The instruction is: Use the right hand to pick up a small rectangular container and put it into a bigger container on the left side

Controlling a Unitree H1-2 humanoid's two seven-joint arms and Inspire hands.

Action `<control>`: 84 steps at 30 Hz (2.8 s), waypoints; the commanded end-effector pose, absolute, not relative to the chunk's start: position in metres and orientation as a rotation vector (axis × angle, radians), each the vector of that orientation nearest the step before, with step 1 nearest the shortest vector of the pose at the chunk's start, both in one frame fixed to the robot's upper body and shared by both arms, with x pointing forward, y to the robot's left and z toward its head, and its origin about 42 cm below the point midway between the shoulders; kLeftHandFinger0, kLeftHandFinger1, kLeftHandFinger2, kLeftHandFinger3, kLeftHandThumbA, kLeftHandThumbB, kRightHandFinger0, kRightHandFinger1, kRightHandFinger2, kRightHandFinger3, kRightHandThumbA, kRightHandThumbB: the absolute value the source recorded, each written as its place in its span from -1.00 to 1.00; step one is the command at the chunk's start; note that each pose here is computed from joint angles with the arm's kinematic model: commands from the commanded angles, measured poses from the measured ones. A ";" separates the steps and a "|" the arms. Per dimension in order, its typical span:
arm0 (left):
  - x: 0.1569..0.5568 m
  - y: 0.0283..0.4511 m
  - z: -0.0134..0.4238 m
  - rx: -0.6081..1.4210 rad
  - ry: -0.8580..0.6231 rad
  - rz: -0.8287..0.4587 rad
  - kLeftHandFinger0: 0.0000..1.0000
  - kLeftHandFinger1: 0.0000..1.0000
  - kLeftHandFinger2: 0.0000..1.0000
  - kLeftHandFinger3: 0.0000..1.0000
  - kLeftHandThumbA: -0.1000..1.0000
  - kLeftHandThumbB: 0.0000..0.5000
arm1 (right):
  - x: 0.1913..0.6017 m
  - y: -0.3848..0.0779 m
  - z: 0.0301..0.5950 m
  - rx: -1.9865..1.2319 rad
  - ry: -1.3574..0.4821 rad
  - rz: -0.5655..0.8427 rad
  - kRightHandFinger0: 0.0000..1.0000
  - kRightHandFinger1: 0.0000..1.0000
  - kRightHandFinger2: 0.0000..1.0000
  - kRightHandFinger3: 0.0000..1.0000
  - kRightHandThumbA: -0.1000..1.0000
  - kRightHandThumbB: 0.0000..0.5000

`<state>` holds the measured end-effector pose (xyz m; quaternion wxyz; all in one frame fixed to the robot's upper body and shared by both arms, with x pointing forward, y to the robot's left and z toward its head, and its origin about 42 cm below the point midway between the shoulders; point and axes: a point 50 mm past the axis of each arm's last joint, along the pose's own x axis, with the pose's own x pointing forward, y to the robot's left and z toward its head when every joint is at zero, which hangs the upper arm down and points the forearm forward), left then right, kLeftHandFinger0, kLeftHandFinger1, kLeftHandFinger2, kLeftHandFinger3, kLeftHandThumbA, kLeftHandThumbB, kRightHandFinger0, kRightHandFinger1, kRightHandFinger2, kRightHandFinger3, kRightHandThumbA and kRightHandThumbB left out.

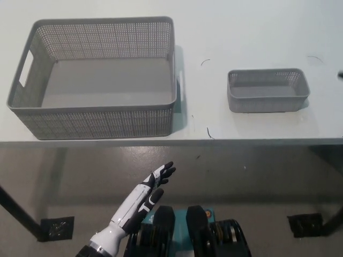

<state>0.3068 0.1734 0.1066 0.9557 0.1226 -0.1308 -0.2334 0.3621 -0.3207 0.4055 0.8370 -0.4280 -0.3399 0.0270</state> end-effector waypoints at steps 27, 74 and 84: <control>0.296 0.179 0.108 0.225 -0.293 -0.459 1.00 1.00 1.00 1.00 1.00 0.47 | 0.586 -0.175 0.504 -1.645 0.337 0.557 1.00 1.00 1.00 1.00 1.00 0.75; 0.304 0.184 0.117 0.219 -0.325 -0.451 1.00 1.00 1.00 1.00 1.00 0.45 | 0.593 -0.204 0.324 -1.590 0.575 0.589 1.00 1.00 1.00 1.00 1.00 0.41; 0.307 0.185 0.119 0.228 -0.322 -0.446 1.00 1.00 1.00 1.00 1.00 0.54 | 0.593 -0.215 0.296 -1.593 0.387 0.375 1.00 1.00 1.00 1.00 0.60 0.17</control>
